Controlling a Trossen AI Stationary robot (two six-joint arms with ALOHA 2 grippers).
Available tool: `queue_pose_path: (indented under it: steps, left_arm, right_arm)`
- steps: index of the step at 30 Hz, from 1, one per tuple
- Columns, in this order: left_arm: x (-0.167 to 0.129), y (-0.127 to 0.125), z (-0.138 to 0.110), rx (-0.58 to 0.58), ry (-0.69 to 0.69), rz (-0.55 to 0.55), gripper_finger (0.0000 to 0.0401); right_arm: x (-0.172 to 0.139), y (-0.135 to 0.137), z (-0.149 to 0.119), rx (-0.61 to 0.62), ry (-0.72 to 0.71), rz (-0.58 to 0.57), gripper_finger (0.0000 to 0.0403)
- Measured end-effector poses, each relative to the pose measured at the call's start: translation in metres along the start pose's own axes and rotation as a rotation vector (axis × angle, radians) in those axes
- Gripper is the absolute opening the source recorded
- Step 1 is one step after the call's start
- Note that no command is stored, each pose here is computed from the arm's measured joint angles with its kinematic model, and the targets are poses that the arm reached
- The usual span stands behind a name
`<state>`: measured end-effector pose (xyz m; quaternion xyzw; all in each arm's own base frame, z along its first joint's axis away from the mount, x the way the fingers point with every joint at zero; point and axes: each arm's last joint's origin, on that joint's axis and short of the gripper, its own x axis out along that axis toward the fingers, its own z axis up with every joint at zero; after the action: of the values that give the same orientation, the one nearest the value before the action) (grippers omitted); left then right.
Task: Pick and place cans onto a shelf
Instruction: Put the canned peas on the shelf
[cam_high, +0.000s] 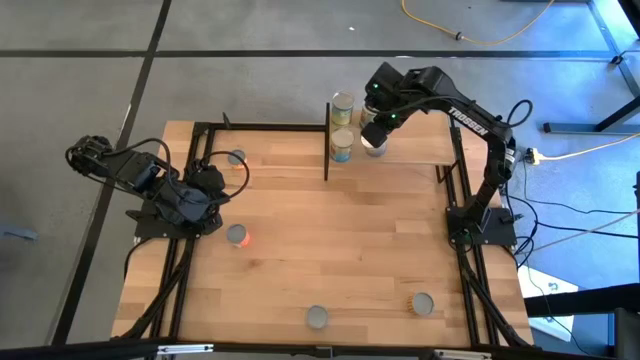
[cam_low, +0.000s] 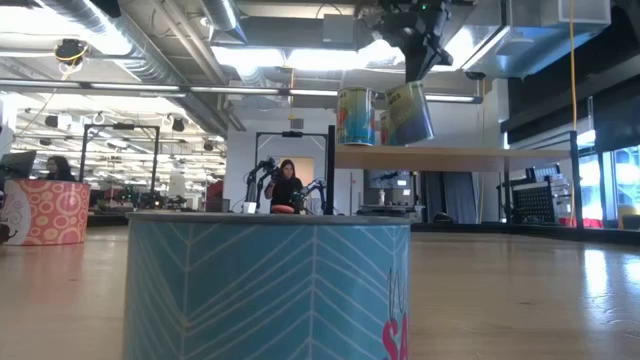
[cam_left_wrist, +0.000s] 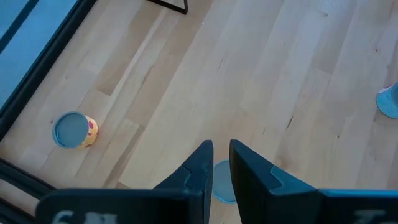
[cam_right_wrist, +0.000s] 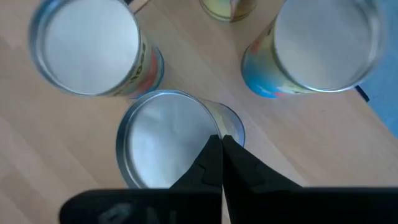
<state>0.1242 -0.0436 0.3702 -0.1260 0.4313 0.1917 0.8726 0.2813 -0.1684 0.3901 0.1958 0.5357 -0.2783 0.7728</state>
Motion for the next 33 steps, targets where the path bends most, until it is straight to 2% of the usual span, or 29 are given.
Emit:
queue_pose_path:
  steps: [7,20,28,33]
  left_arm:
    - [0.000,0.000,0.000,0.000,0.000,0.000,0.0047]
    - [0.000,0.000,0.000,0.000,-0.001,0.000,0.0047]
    - [0.000,0.000,0.000,-0.001,-0.001,0.000,0.0047]
    - [0.000,0.000,0.000,-0.001,-0.001,0.000,0.0047]
  right_arm:
    - [0.014,0.001,-0.002,-0.004,0.032,0.015,0.0000]
    - [0.014,-0.004,0.000,-0.017,0.021,-0.015,0.0000]
    - [0.014,-0.004,0.000,-0.020,0.017,-0.019,0.0030]
    - [0.014,-0.006,0.001,-0.020,-0.001,-0.098,0.0035]
